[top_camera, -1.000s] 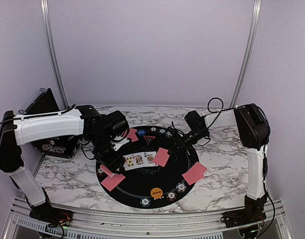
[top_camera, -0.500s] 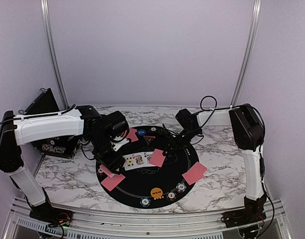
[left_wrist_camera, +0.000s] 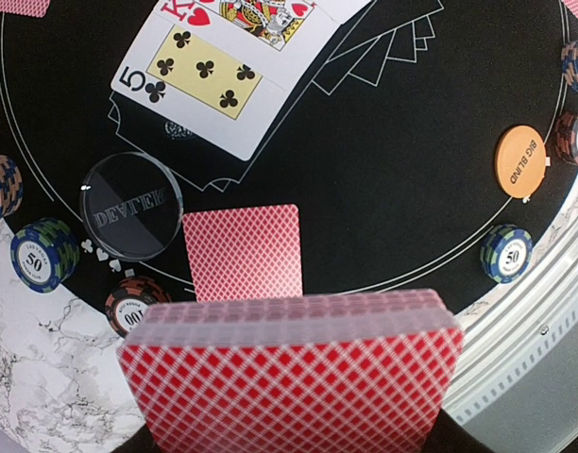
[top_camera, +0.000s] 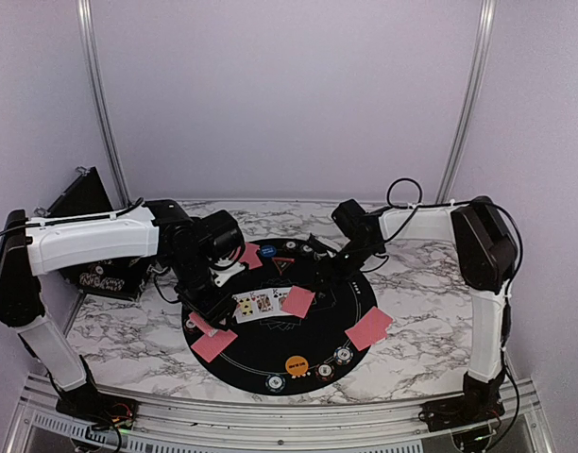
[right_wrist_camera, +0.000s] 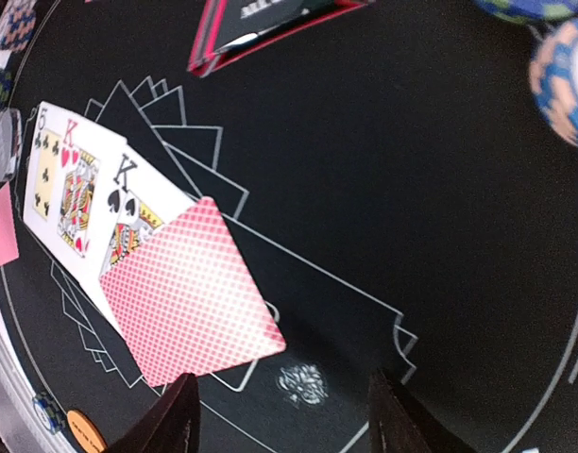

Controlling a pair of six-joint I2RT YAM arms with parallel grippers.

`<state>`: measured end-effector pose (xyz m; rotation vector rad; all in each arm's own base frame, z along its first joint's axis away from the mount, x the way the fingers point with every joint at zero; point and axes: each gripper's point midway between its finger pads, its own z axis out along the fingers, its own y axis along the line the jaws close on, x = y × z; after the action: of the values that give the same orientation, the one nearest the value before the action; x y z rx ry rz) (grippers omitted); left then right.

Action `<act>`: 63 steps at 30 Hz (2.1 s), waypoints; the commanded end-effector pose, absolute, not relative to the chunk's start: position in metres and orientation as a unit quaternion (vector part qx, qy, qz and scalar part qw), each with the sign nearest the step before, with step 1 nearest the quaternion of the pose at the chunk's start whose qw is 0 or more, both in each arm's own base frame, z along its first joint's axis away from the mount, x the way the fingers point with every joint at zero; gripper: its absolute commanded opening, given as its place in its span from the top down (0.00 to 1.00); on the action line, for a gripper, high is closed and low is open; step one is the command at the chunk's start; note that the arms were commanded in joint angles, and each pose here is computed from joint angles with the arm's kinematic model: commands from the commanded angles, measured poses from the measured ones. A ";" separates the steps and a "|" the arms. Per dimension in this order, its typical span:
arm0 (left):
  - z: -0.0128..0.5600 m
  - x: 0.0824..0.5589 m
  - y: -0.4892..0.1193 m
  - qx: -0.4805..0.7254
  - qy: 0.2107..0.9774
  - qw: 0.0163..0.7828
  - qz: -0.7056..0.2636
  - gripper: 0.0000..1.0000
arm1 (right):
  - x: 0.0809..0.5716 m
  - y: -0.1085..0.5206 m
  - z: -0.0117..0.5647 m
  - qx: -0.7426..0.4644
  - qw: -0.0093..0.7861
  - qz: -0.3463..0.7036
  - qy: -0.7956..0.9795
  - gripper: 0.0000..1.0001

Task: Distribute texas hold em gaming equipment
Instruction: Place the poker card in the community card area, then pick up the poker card from the face-down deck piles.

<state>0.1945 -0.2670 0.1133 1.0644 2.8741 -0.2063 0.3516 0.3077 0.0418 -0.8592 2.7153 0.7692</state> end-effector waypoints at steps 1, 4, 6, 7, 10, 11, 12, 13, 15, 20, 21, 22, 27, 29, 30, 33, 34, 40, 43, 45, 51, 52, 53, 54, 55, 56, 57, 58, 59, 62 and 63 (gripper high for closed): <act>0.123 0.194 -0.267 0.349 0.933 0.047 -0.074 0.41 | 0.373 0.294 0.072 -0.241 0.167 0.219 0.931 0.39; 0.123 0.194 -0.268 0.349 0.933 0.046 -0.075 0.41 | 0.370 0.300 0.097 -0.222 0.194 0.258 0.920 0.37; 0.123 0.194 -0.269 0.350 0.933 0.046 -0.076 0.41 | 0.363 0.310 0.112 -0.209 0.198 0.305 0.908 0.36; 0.124 0.194 -0.269 0.349 0.933 0.046 -0.076 0.41 | 0.359 0.316 0.120 -0.203 0.200 0.333 0.899 0.36; 0.123 0.194 -0.269 0.348 0.933 0.046 -0.077 0.41 | 0.341 0.336 0.138 -0.191 0.186 0.418 0.868 0.36; 0.123 0.194 -0.269 0.349 0.933 0.046 -0.077 0.41 | 0.334 0.342 0.144 -0.186 0.180 0.447 0.856 0.36; 0.124 0.194 -0.270 0.349 0.933 0.046 -0.077 0.41 | 0.328 0.349 0.150 -0.181 0.177 0.473 0.844 0.36; 0.124 0.194 -0.270 0.349 0.933 0.046 -0.078 0.41 | 0.321 0.354 0.154 -0.174 0.168 0.497 0.833 0.36; 0.124 0.194 -0.270 0.350 0.932 0.046 -0.078 0.41 | 0.311 0.366 0.163 -0.170 0.160 0.533 0.813 0.36; 0.125 0.194 -0.271 0.350 0.932 0.046 -0.080 0.41 | 0.285 0.397 0.166 -0.171 0.122 0.572 0.793 0.33; 0.125 0.194 -0.272 0.350 0.932 0.047 -0.080 0.41 | 0.281 0.403 0.166 -0.171 0.115 0.579 0.789 0.33; 0.125 0.195 -0.272 0.350 0.932 0.047 -0.081 0.41 | 0.277 0.408 0.165 -0.170 0.107 0.585 0.786 0.33; 0.126 0.195 -0.274 0.353 0.931 0.048 -0.083 0.41 | 0.262 0.430 0.159 -0.165 0.077 0.605 0.775 0.32; 0.127 0.195 -0.274 0.354 0.930 0.049 -0.083 0.41 | 0.258 0.434 0.157 -0.163 0.067 0.612 0.771 0.32; 0.128 0.195 -0.275 0.354 0.930 0.050 -0.083 0.41 | 0.256 0.437 0.155 -0.162 0.063 0.613 0.770 0.32; 0.128 0.196 -0.275 0.355 0.930 0.051 -0.082 0.41 | 0.252 0.442 0.155 -0.160 0.057 0.622 0.765 0.31; 0.128 0.196 -0.275 0.356 0.929 0.052 -0.082 0.41 | 0.251 0.444 0.155 -0.159 0.055 0.625 0.763 0.32; 0.128 0.197 -0.276 0.358 0.929 0.053 -0.082 0.41 | 0.243 0.456 0.154 -0.150 0.042 0.641 0.752 0.31; 0.128 0.197 -0.276 0.357 0.929 0.052 -0.081 0.41 | 0.240 0.463 0.152 -0.148 0.033 0.648 0.746 0.32; 0.127 0.197 -0.276 0.357 0.929 0.051 -0.081 0.42 | 0.238 0.469 0.153 -0.152 0.029 0.651 0.743 0.32; 0.126 0.196 -0.276 0.357 0.929 0.050 -0.081 0.41 | 0.232 0.480 0.152 -0.154 0.020 0.655 0.739 0.33; 0.126 0.196 -0.275 0.356 0.930 0.049 -0.081 0.41 | 0.231 0.481 0.151 -0.155 0.019 0.656 0.738 0.33; 0.126 0.196 -0.275 0.356 0.930 0.049 -0.080 0.41 | 0.230 0.483 0.153 -0.156 0.018 0.658 0.737 0.33; 0.126 0.196 -0.275 0.356 0.930 0.048 -0.081 0.41 | 0.229 0.484 0.153 -0.156 0.017 0.658 0.736 0.33; 0.125 0.196 -0.275 0.356 0.930 0.048 -0.080 0.41 | 0.228 0.486 0.153 -0.158 0.017 0.659 0.735 0.33; 0.126 0.196 -0.275 0.356 0.930 0.048 -0.081 0.41 | 0.227 0.487 0.154 -0.159 0.015 0.659 0.735 0.33; 0.126 0.196 -0.275 0.356 0.930 0.049 -0.081 0.41 | 0.226 0.488 0.154 -0.159 0.015 0.660 0.734 0.34; 0.126 0.196 -0.275 0.355 0.930 0.048 -0.081 0.41 | 0.225 0.490 0.152 -0.160 0.012 0.660 0.734 0.33; 0.126 0.196 -0.275 0.356 0.930 0.048 -0.081 0.41 | 0.223 0.492 0.151 -0.161 0.010 0.660 0.734 0.33; 0.126 0.196 -0.275 0.355 0.930 0.048 -0.082 0.41 | 0.221 0.495 0.148 -0.161 0.004 0.661 0.733 0.34; 0.126 0.196 -0.275 0.355 0.930 0.048 -0.082 0.41 | 0.221 0.496 0.149 -0.161 0.004 0.663 0.731 0.34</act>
<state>0.1950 -0.2692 0.1154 1.0678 2.8664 -0.2146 0.2242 0.4847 0.1427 -0.4714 2.3326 2.0343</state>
